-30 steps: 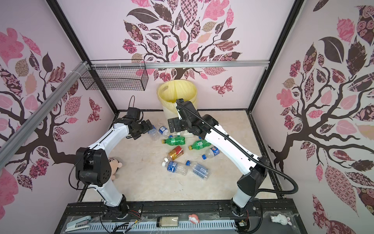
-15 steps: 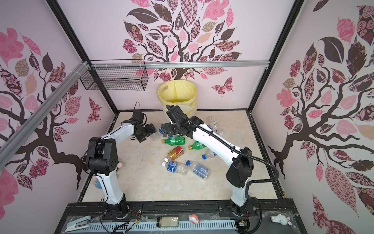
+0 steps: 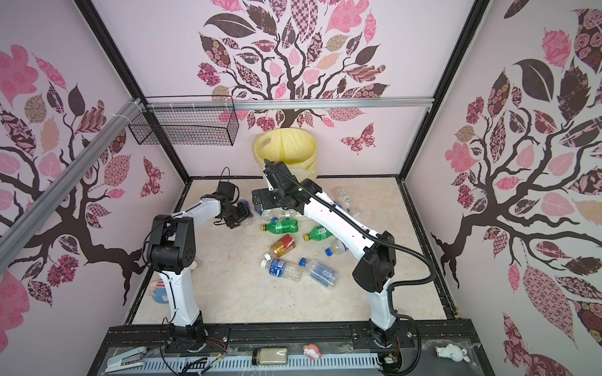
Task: Throw the plastic bottles in the bin
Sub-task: 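Lift the Pocari Sweat bottle with left gripper while right gripper grasps a blue-label water bottle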
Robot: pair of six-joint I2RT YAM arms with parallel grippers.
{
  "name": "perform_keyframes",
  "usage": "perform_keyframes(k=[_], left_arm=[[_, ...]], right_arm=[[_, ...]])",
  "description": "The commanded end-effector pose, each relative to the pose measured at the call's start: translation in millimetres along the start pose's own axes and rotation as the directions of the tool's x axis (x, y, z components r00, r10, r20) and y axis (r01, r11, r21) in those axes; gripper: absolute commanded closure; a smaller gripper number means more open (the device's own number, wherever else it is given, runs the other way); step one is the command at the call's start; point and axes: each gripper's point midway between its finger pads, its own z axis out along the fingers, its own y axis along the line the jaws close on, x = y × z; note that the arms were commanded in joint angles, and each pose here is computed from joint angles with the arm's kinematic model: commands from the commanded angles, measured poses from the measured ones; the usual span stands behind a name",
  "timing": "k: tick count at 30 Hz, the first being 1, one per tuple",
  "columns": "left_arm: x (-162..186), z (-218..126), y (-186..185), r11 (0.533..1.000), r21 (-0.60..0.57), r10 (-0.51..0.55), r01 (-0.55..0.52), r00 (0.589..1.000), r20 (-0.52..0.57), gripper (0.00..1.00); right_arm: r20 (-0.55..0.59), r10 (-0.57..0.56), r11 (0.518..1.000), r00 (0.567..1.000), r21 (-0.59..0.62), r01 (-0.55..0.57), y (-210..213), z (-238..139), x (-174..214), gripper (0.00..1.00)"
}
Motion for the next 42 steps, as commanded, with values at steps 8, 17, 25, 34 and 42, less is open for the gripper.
perform_keyframes(k=[8,17,25,34,42], left_arm=[[7.3,4.2,5.4,0.999,0.004,0.042,-0.041,0.999,-0.028,0.50],[18.1,0.3,3.8,0.997,0.035,0.071,-0.069,0.996,-0.057,0.60],[28.1,-15.3,-1.1,0.993,0.082,0.085,-0.079,0.994,-0.066,0.63],[42.6,-51.3,-14.5,0.980,0.187,0.079,-0.071,0.996,-0.033,0.64],[60.8,-86.7,-28.9,0.946,0.305,0.109,-0.106,0.994,0.009,0.65]], right_arm=[[-0.041,0.056,0.998,0.998,0.015,-0.055,-18.8,19.1,0.7,0.00],[-0.057,0.068,0.997,0.996,0.023,-0.067,-20.9,22.1,6.8,0.00],[-0.074,0.108,0.994,0.991,0.019,-0.107,-22.2,24.1,15.0,0.00],[-0.080,0.140,0.990,0.987,0.013,-0.140,-23.2,17.1,24.9,0.00],[-0.083,0.160,0.987,0.984,0.000,-0.161,-20.4,4.9,25.1,0.00]])
